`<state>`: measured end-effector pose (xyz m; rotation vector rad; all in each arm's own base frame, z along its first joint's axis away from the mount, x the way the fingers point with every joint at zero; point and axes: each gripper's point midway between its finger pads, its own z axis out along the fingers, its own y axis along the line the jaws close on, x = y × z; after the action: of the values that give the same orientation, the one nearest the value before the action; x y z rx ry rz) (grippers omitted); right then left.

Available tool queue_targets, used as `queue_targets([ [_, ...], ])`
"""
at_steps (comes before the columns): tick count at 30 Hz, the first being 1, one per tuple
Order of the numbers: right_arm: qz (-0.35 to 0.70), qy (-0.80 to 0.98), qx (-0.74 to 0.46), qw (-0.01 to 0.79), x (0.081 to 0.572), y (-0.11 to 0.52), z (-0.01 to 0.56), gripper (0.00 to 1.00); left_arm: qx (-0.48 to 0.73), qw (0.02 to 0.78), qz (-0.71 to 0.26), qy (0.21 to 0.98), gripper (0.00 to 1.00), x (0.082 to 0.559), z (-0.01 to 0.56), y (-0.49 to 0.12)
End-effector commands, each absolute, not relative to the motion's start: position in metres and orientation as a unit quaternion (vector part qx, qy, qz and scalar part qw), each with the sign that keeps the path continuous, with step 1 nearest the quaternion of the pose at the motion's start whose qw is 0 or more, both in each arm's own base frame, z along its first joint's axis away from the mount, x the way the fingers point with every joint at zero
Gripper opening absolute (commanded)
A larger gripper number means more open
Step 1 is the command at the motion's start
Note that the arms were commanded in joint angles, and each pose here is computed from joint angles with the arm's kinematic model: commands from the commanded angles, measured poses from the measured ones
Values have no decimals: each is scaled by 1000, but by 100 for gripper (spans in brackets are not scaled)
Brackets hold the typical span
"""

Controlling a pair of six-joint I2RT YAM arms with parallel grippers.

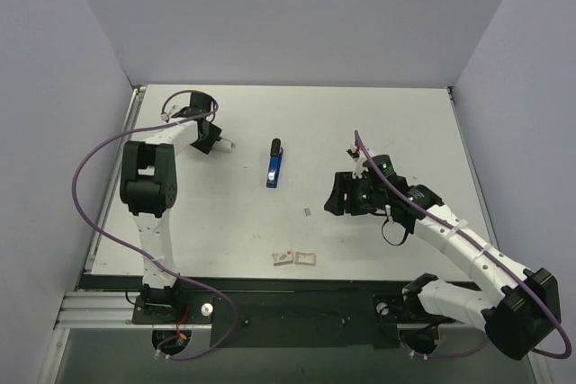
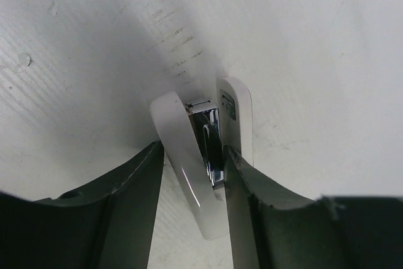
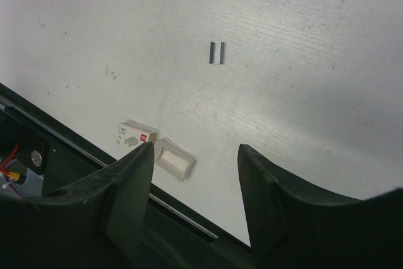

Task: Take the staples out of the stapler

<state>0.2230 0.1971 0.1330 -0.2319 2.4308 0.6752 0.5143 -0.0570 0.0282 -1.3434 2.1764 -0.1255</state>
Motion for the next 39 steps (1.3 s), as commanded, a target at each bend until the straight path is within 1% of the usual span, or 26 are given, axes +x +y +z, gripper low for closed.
queue_targets([
  [1,272,907,-94,307,223,205,143,50,-497,292,-60,815,47,512,30,-51],
  [2,273,907,-94,305,223,206,144,50,-493,292,-61,817,45,512,31,-50],
  [4,276,906,-95,306,222,208,145,49,-482,294,-64,823,38,509,34,-50],
  [6,278,905,-95,308,220,208,147,49,-463,303,-76,830,29,509,39,-52],
  [7,280,904,-96,308,219,209,149,49,-450,312,-82,833,23,509,45,-53],
  [8,281,903,-96,309,218,209,150,49,-443,314,-89,835,21,508,48,-55],
  [9,282,903,-97,310,218,210,151,49,-432,322,-93,837,15,507,53,-54],
  [10,283,901,-97,313,217,210,154,48,-424,327,-108,838,13,508,63,-58],
  [11,283,901,-99,314,215,210,155,48,-413,331,-114,841,3,507,64,-58],
  [12,284,900,-99,316,215,210,157,48,-404,335,-131,841,0,507,74,-63],
  [17,282,896,-103,327,213,207,165,48,-348,345,-168,855,0,497,94,-77],
  [18,284,894,-105,329,212,207,168,48,-331,348,-199,854,0,496,108,-88],
  [20,290,891,-111,332,210,208,174,48,-310,343,-235,855,0,483,113,-101],
  [23,309,882,-123,334,206,213,186,50,-285,350,-269,851,0,470,129,-116],
  [27,335,872,-132,332,201,219,201,52,-231,358,-329,843,0,438,159,-148],
  [31,354,863,-137,332,196,224,214,53,-182,371,-347,842,0,405,182,-173],
  [35,367,858,-137,333,194,227,223,54,-109,375,-371,843,0,368,207,-208],
  [39,380,853,-138,331,192,231,232,54,-50,382,-374,844,0,337,222,-234],
])
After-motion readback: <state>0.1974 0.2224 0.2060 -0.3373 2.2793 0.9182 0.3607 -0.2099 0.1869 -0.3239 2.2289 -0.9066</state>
